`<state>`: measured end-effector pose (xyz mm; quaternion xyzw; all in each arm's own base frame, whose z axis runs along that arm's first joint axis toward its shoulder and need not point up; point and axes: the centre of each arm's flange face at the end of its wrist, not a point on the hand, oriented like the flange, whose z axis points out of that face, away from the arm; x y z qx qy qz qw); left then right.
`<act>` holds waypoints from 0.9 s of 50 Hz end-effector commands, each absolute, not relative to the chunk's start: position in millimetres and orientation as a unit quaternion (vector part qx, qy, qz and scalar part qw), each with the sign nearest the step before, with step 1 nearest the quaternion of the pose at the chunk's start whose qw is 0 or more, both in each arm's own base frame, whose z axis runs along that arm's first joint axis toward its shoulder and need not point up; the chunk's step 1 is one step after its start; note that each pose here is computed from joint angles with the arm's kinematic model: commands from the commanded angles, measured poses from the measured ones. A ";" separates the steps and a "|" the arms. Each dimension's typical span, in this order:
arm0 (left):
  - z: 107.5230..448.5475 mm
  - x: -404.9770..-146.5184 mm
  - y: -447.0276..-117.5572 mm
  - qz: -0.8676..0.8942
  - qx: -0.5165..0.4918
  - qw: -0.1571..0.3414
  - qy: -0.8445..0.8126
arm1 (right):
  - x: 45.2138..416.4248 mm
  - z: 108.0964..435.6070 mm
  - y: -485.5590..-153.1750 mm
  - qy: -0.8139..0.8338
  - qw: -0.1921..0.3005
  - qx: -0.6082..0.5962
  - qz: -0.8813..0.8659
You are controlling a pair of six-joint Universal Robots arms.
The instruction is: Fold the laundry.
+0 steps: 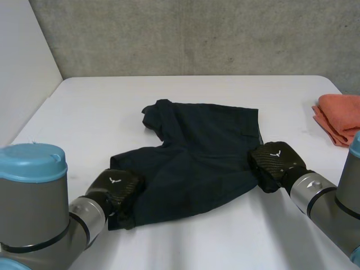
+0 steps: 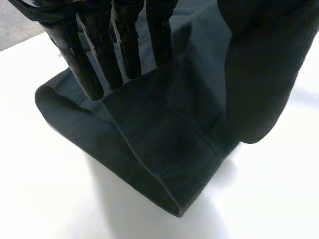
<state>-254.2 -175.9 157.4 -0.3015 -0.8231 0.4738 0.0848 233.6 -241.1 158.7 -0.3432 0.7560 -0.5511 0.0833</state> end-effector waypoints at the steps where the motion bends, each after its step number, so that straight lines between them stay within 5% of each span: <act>1: 144.3 -258.8 -175.8 0.463 -0.312 0.083 -0.825 | 233.6 159.6 -242.3 0.756 0.083 -0.341 -0.553; 7: 146.1 -258.3 -181.3 0.475 -0.303 0.065 -0.823 | 233.7 164.8 -244.0 0.754 0.080 -0.344 -0.553; 10: 174.9 -257.5 -183.7 0.520 -0.289 0.059 -0.801 | 233.8 174.6 -243.3 0.751 0.072 -0.357 -0.550; 19: 282.1 -237.1 -152.7 0.636 -0.328 0.013 -0.699 | 222.7 271.8 -208.1 0.699 -0.002 -0.459 -0.549; 27: 308.0 -229.3 -138.4 0.637 -0.363 -0.015 -0.680 | 219.2 321.0 -197.7 0.678 -0.033 -0.494 -0.543; 32: 295.6 -236.3 -150.2 0.621 -0.370 -0.018 -0.690 | 221.6 313.8 -206.8 0.690 -0.026 -0.498 -0.524; 37: 255.5 -256.2 -189.1 0.589 -0.380 -0.024 -0.713 | 231.4 263.6 -234.8 0.732 -0.005 -0.510 -0.452; 45: 216.1 -298.7 -265.1 0.615 -0.368 -0.028 -0.697 | 262.2 225.8 -285.3 0.725 -0.053 -0.485 -0.487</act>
